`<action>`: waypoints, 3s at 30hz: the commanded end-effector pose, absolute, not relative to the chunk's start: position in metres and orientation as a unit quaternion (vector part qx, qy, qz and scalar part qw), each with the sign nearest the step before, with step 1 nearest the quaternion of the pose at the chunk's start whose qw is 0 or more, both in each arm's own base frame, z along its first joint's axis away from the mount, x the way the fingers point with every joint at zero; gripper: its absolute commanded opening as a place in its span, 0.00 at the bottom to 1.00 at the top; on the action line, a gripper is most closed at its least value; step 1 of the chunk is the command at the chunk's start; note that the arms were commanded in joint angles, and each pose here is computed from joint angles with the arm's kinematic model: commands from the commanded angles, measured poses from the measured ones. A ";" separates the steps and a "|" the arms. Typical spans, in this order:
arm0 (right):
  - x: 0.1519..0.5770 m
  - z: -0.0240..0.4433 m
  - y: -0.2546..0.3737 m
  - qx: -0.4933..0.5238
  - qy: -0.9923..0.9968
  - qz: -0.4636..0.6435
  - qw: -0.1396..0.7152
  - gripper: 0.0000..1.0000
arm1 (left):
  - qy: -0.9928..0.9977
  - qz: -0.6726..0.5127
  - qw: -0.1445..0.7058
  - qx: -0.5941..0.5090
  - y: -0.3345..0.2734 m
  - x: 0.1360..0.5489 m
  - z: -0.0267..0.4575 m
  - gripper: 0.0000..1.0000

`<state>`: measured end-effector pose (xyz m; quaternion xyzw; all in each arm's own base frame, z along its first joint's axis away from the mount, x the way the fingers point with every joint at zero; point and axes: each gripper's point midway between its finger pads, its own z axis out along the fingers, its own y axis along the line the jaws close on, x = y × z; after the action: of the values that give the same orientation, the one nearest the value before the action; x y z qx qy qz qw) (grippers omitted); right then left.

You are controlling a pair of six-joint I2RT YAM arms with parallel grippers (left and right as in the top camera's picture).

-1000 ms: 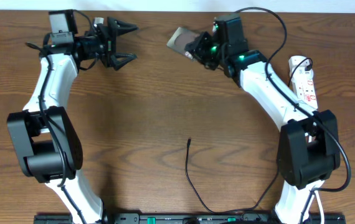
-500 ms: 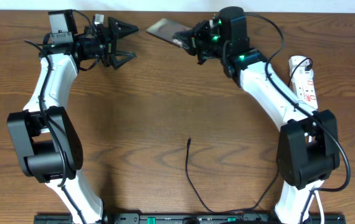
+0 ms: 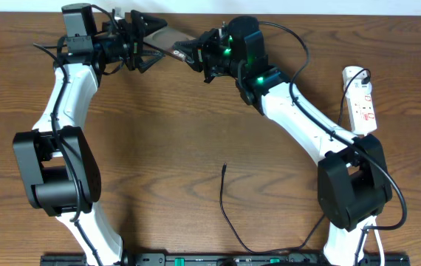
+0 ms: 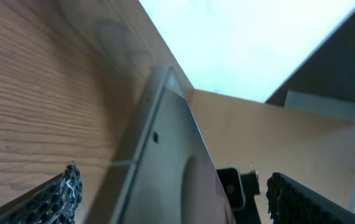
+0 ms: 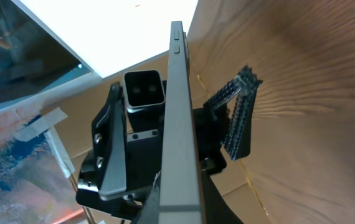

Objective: Plug charger to phone and switch on socket

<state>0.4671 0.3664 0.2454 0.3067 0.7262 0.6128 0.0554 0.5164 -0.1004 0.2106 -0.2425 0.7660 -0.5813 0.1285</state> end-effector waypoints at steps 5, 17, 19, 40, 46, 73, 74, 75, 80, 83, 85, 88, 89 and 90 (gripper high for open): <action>0.475 0.263 0.366 0.317 0.709 0.626 0.074 0.01 | 0.750 -0.570 0.136 -0.307 -0.090 0.526 0.218 0.93; 0.471 0.266 0.378 0.344 0.692 0.631 0.067 0.01 | 0.713 -0.581 0.116 -0.374 -0.085 0.536 0.225 0.74; 0.470 0.269 0.382 0.341 0.689 0.635 0.071 0.01 | 0.714 -0.581 0.117 -0.373 -0.085 0.536 0.225 0.74; 0.463 0.274 0.393 0.337 0.685 0.642 0.069 0.01 | 0.717 -0.581 0.113 -0.368 -0.095 0.535 0.225 0.49; 0.463 0.274 0.393 0.337 0.685 0.642 0.069 0.01 | 0.717 -0.581 0.113 -0.368 -0.095 0.535 0.225 0.30; 0.468 0.277 0.391 0.321 0.688 0.642 0.108 0.42 | 0.716 -0.576 0.121 -0.376 -0.091 0.538 0.223 0.07; 0.468 0.278 0.391 0.318 0.688 0.643 0.112 0.49 | 0.716 -0.575 0.122 -0.376 -0.090 0.538 0.223 0.08; 0.469 0.280 0.390 0.316 0.687 0.644 0.115 0.57 | 0.716 -0.575 0.122 -0.377 -0.089 0.538 0.223 0.08; 0.471 0.282 0.389 0.314 0.684 0.647 0.120 0.87 | 0.713 -0.574 0.126 -0.381 -0.083 0.539 0.223 0.08; 0.474 0.282 0.384 0.311 0.686 0.646 0.128 0.99 | 0.710 -0.574 0.130 -0.387 -0.073 0.540 0.223 0.07; 0.476 0.282 0.381 0.307 0.687 0.645 0.134 0.99 | 0.708 -0.574 0.132 -0.389 -0.068 0.541 0.224 0.07; 0.479 0.282 0.377 0.288 0.695 0.642 0.148 0.99 | 0.705 -0.574 0.138 -0.393 -0.058 0.542 0.224 0.07; 0.480 0.282 0.375 0.279 0.699 0.641 0.153 0.99 | 0.705 -0.575 0.142 -0.390 -0.054 0.542 0.225 0.07; 0.481 0.282 0.373 0.270 0.702 0.640 0.157 0.99 | 0.705 -0.579 0.150 -0.380 -0.050 0.542 0.229 0.07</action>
<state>0.4756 0.3803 0.2685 0.3101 0.6953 0.6357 0.1274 0.5461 -0.0615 0.2100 -0.4060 0.7064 -0.5653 0.1291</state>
